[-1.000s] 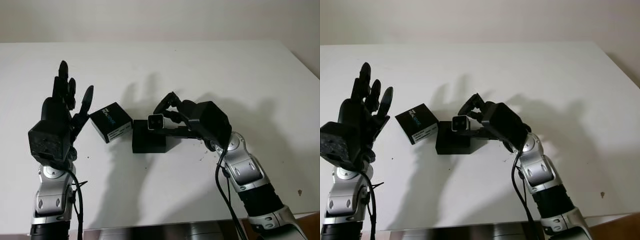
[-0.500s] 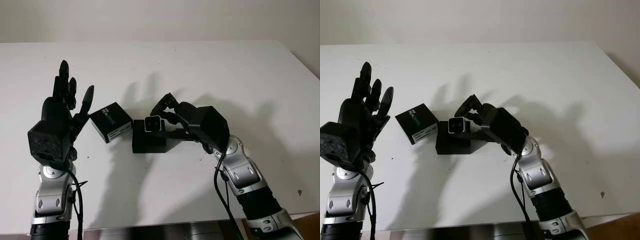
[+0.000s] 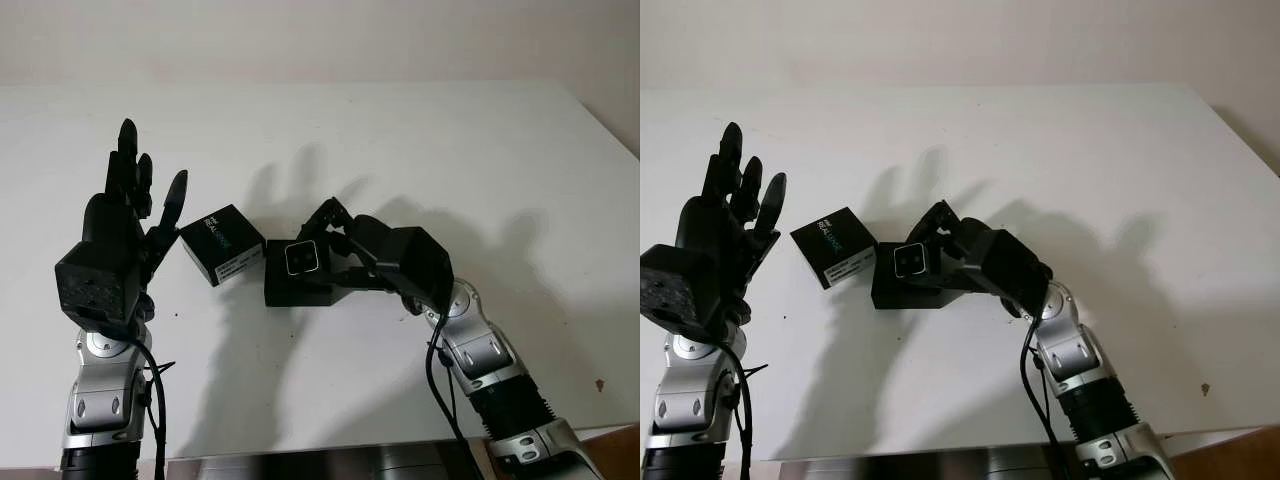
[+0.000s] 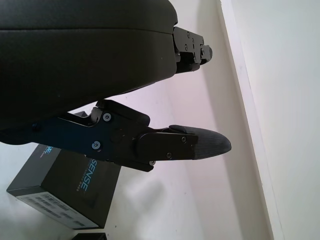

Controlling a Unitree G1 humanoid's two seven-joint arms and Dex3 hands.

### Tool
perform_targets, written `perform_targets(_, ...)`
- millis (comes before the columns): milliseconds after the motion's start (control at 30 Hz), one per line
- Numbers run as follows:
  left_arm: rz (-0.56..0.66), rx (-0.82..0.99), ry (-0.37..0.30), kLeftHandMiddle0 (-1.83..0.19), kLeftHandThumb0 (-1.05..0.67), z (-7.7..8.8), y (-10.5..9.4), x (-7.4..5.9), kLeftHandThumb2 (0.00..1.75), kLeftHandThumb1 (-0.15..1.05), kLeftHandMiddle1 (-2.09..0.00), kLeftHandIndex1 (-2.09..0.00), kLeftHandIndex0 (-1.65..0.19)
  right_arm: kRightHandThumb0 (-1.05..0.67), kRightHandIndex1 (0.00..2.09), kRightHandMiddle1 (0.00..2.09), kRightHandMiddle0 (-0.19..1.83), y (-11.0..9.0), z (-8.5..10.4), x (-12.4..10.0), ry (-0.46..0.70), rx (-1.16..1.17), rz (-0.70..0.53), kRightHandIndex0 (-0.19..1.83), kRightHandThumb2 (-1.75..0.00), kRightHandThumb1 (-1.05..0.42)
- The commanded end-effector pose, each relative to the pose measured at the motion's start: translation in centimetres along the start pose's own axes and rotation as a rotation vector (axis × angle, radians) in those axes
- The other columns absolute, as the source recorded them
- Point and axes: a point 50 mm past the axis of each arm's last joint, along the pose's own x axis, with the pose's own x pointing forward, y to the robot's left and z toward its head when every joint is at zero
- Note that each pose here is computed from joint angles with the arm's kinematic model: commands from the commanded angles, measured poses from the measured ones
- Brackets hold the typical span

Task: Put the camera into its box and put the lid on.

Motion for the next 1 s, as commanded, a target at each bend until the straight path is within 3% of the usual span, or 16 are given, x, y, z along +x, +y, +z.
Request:
perform_targets(0,-0.007,0.002,-0.017,-0.09,-0.61,0.2,-0.2,0.1,0.36,1.05,-0.05,-0.05,-0.01,-0.4,0.02,1.87,0.18,0.0,0.1,0.3,-0.005,0.01,0.002,0.19,-0.1,-1.05)
perform_targets(967,-0.012,0.006,-0.021,-0.09,-0.61,0.1,-0.2,0.1,0.37,1.05,-0.05,-0.05,-0.01,-0.39,0.05,1.9,0.17,2.0,-1.2,1.0,0.063,0.066,-0.014,0.16,-0.18,-1.05)
